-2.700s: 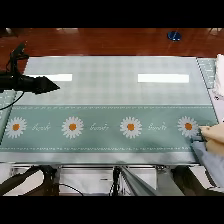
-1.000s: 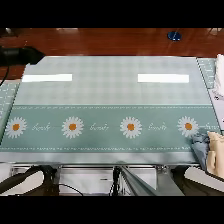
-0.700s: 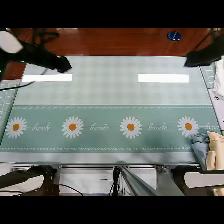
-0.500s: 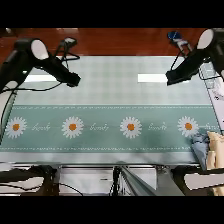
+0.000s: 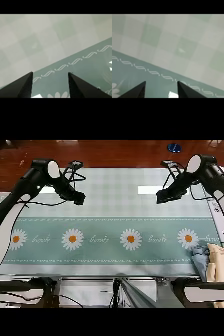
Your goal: Fold the shirts.
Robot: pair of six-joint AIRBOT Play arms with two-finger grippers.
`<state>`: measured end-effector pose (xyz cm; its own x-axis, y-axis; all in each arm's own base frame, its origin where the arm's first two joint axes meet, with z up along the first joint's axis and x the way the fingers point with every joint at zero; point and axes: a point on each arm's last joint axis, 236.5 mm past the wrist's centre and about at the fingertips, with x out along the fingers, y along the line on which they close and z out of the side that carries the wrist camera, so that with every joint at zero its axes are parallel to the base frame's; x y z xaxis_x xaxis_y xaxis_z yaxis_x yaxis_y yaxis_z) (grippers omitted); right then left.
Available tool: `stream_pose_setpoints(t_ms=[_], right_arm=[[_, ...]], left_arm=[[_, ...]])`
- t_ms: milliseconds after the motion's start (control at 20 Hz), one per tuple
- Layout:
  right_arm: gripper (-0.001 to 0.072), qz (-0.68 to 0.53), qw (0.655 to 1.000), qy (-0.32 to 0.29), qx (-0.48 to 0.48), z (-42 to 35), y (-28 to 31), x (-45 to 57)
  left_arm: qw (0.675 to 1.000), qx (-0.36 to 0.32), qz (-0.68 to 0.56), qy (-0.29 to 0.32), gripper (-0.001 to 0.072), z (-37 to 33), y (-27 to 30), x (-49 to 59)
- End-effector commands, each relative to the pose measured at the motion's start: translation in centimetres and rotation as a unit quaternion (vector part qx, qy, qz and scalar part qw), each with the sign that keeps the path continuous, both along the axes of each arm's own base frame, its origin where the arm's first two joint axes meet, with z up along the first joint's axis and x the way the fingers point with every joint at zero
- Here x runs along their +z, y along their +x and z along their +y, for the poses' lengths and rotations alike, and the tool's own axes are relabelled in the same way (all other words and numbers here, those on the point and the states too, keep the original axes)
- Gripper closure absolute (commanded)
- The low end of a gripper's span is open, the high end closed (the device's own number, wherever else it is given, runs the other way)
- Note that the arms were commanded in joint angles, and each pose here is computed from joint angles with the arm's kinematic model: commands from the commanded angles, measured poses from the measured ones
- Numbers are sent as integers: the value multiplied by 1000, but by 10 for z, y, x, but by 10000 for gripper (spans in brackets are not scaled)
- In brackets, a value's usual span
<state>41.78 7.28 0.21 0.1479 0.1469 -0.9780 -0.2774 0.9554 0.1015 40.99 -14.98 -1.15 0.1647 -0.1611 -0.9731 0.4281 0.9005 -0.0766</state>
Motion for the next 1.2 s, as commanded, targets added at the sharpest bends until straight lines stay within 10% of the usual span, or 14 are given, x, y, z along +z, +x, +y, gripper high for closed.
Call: stream_pose_setpoints(t_ms=[0, 1150], right_arm=[[249, -62, 998, 11, -7, 5, 27, 8], [249, -68, 998, 12, -9, 5, 29, 9]], left_arm=[[1000, 6, 0, -7, 175, -3, 2, -10], [1000, 6, 3, -7, 174, -3, 3, -13]])
